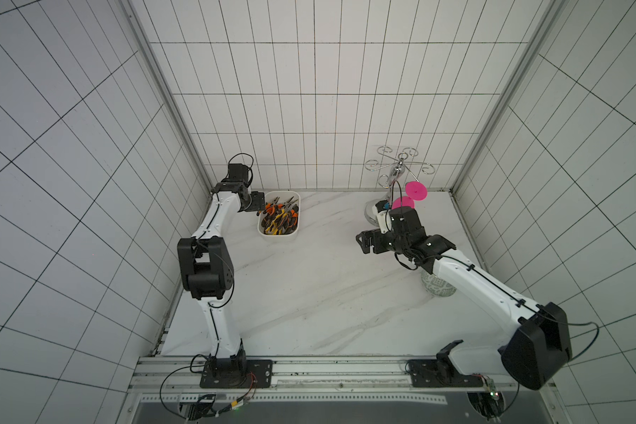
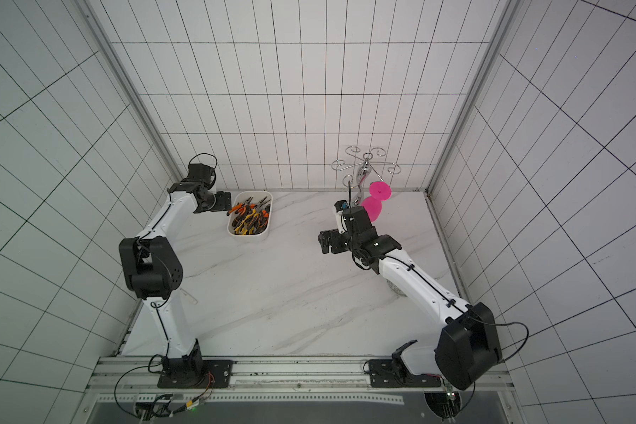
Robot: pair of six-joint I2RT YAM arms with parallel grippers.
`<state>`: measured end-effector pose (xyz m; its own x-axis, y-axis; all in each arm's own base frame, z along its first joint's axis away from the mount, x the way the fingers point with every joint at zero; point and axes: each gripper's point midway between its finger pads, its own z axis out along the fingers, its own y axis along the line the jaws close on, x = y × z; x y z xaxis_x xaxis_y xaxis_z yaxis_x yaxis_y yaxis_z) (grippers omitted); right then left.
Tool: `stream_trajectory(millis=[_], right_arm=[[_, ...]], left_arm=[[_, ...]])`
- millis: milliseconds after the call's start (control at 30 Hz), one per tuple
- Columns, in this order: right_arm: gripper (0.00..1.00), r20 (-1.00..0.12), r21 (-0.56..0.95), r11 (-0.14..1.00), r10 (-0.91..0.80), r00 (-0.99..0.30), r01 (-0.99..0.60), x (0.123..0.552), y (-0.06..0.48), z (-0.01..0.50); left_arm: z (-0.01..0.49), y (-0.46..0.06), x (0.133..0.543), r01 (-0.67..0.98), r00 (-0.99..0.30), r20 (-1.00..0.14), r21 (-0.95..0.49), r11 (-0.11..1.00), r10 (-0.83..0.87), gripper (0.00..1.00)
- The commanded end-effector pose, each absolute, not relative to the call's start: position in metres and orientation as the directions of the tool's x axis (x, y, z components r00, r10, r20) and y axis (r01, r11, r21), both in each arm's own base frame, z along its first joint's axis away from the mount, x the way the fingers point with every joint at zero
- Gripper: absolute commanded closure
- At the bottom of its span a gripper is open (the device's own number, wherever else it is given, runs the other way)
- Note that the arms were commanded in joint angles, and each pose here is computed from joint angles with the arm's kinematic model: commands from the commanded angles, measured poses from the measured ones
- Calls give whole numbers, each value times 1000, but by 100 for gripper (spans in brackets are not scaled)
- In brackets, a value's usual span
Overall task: Take the pliers out of the storage box
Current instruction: Pick up the pliers from the storage box.
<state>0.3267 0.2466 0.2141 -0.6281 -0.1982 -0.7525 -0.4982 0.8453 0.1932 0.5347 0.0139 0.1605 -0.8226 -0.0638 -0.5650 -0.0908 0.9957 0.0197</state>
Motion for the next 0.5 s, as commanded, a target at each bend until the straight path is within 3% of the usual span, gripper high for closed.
stream_trajectory(millis=[0, 233, 467], right_arm=[[2, -789, 185, 823, -202, -581, -538, 334, 260, 240], [1, -779, 166, 824, -227, -584, -542, 341, 264, 233], [1, -772, 142, 825, -253, -583, -547, 348, 265, 227]], left_arm=[[146, -2, 550, -6, -836, -545, 116, 993, 59, 18], [122, -4, 568, 15, -853, -507, 209, 978, 122, 36], [104, 4, 569, 14, -871, -475, 236, 972, 128, 37]])
